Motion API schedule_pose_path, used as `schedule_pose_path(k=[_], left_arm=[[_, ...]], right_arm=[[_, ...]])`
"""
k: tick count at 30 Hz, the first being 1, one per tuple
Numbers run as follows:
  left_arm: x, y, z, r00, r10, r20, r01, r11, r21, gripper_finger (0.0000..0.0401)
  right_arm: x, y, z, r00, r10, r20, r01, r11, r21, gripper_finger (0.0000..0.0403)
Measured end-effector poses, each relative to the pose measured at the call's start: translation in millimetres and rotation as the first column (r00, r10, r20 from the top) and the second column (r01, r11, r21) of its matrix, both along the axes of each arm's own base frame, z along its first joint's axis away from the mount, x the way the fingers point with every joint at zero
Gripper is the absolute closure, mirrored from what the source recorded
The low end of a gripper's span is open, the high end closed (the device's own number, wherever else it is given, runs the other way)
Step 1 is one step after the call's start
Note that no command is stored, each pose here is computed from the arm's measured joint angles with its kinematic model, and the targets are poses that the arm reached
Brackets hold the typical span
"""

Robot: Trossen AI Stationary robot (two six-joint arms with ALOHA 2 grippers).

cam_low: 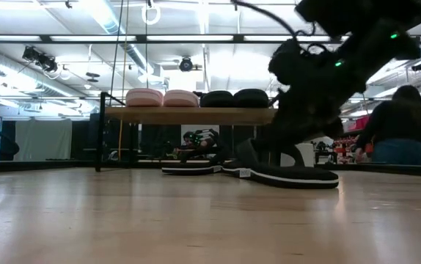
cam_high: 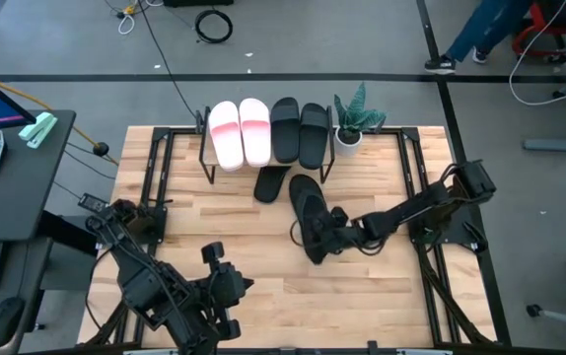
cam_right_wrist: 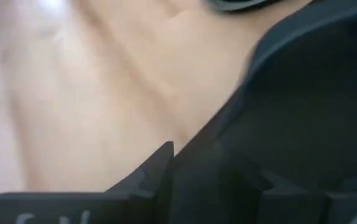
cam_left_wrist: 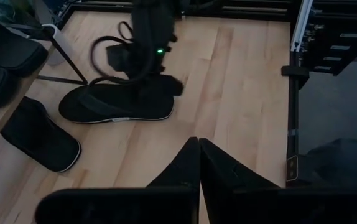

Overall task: Pick and place slides into the shelf
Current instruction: Put the black slipper under the shelf

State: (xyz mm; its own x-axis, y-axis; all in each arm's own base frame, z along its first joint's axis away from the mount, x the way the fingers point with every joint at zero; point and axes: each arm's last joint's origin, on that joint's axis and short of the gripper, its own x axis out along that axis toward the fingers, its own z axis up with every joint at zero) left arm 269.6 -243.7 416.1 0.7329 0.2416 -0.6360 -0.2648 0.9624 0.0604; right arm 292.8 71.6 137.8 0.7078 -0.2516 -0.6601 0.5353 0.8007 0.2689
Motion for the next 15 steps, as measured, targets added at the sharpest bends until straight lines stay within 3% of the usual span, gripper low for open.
schedule_pose_path(k=[7, 15], left_arm=[[-4.3, -4.9, 0.0, 0.999, 0.029, 0.017, -0.028, 0.998, -0.055, 0.0384], [-8.2, -9.0, 0.0, 1.000, 0.016, 0.018, -0.015, 0.998, -0.058, 0.0388]], right_arm=[[-9.8, 32.0, -0.1, 0.994, 0.112, -0.002, -0.112, 0.994, 0.014, 0.0309], [-16.2, 32.6, -17.3, 0.990, 0.077, -0.114, -0.077, 0.997, 0.008, 0.0394]])
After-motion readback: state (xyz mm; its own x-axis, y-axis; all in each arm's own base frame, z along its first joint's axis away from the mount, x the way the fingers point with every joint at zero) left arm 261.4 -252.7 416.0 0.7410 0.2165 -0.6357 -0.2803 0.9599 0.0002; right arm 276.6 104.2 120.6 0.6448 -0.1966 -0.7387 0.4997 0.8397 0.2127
